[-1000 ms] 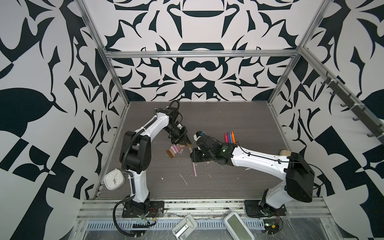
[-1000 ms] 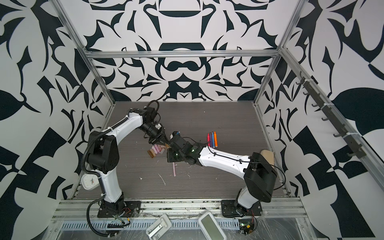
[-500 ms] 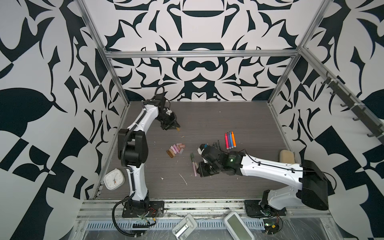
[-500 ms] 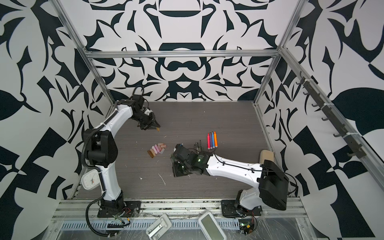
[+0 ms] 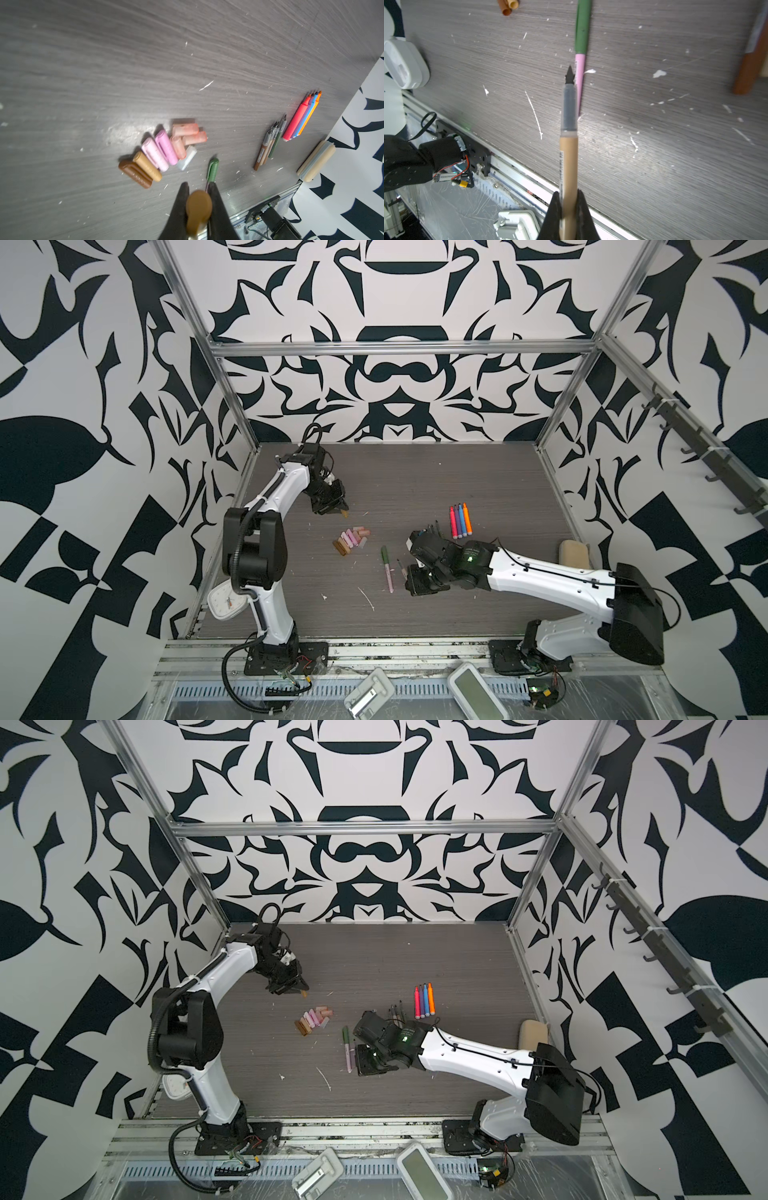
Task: Open the pen caps
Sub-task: 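Lower the gold cap onto the cap cluster and open the left gripper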
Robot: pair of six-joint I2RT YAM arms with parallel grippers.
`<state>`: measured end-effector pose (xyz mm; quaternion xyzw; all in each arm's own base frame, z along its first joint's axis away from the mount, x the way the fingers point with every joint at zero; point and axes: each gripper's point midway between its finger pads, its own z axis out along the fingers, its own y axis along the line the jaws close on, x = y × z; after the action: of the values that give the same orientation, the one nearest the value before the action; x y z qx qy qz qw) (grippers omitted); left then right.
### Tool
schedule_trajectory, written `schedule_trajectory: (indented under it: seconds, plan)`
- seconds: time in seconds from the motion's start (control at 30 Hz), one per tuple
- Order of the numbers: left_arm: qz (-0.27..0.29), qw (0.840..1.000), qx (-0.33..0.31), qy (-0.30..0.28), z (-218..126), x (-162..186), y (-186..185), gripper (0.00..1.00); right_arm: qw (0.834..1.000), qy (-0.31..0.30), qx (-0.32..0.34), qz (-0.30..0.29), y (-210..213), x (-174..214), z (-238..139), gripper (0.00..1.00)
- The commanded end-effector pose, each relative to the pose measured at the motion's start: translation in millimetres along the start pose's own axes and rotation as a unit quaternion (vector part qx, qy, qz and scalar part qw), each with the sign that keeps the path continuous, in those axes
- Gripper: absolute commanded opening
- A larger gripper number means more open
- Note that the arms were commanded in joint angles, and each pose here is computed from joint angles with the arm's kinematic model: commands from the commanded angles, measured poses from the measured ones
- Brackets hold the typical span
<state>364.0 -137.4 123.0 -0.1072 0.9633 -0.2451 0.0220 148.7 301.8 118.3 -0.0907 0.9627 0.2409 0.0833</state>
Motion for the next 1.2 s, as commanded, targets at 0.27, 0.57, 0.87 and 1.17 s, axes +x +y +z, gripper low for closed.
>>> schedule_trajectory:
  seconds: [0.27, 0.57, 0.87, 1.17]
  plan:
    - [-0.026, 1.0, 0.009, -0.005, 0, 57, 28, 0.0, 0.999, -0.018, 0.026, -0.01, 0, -30, -12, 0.0]
    - [-0.049, 0.998, -0.026, 0.031, 29, 92, 68, 0.0, 1.0, -0.008, 0.025, -0.016, 8, -35, -8, 0.0]
    - [-0.049, 0.997, -0.047, 0.04, 50, 93, 86, 0.0, 1.0, 0.001, 0.022, -0.015, 8, -31, -4, 0.0]
    - [-0.053, 0.995, -0.062, 0.054, 63, 90, 95, 0.05, 1.0, 0.001, 0.021, -0.016, 7, -30, -6, 0.0]
